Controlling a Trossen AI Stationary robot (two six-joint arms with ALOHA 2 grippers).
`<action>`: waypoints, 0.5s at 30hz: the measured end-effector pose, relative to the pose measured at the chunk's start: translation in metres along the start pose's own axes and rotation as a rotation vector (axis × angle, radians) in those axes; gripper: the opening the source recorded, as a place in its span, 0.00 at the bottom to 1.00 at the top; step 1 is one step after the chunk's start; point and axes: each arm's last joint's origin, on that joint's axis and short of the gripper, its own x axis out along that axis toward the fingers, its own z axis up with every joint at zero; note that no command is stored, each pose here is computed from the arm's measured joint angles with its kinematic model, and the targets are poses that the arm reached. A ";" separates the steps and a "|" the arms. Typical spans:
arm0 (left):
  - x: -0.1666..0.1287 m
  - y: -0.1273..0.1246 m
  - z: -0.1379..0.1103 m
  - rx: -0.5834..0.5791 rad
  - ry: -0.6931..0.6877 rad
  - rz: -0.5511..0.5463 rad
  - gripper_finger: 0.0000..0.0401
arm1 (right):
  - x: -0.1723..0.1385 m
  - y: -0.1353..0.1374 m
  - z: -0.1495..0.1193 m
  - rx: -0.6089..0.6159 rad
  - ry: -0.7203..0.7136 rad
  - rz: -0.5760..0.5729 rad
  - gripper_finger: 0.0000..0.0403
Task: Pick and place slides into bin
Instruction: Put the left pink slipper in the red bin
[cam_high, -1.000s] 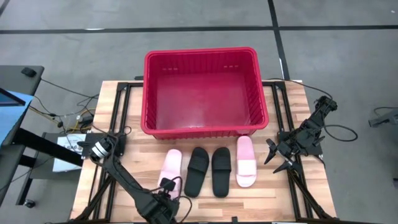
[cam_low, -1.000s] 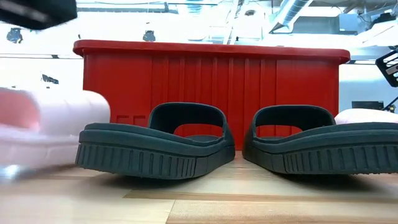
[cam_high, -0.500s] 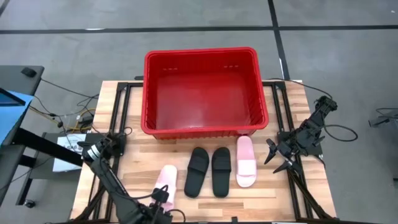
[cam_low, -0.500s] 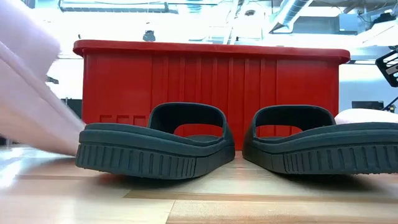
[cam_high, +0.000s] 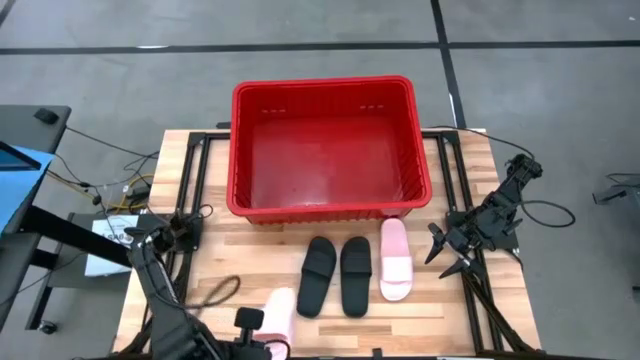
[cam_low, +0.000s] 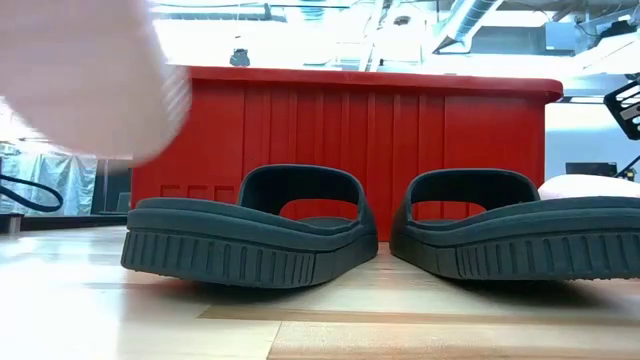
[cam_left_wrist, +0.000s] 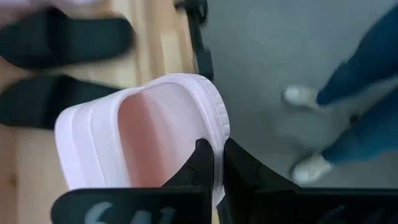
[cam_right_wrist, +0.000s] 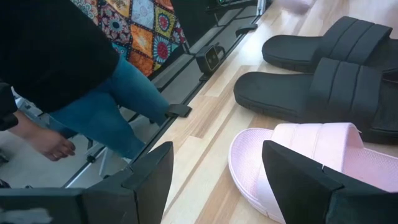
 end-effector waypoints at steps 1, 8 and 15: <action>-0.005 0.004 0.003 -0.004 -0.027 0.006 0.00 | 0.000 0.000 0.000 0.000 0.000 0.000 0.59; -0.044 0.034 0.010 -0.031 -0.113 0.055 0.00 | 0.000 0.000 0.000 0.000 0.000 0.000 0.59; -0.083 0.064 0.017 -0.027 -0.235 0.096 0.00 | 0.000 0.000 0.000 0.000 0.000 0.000 0.59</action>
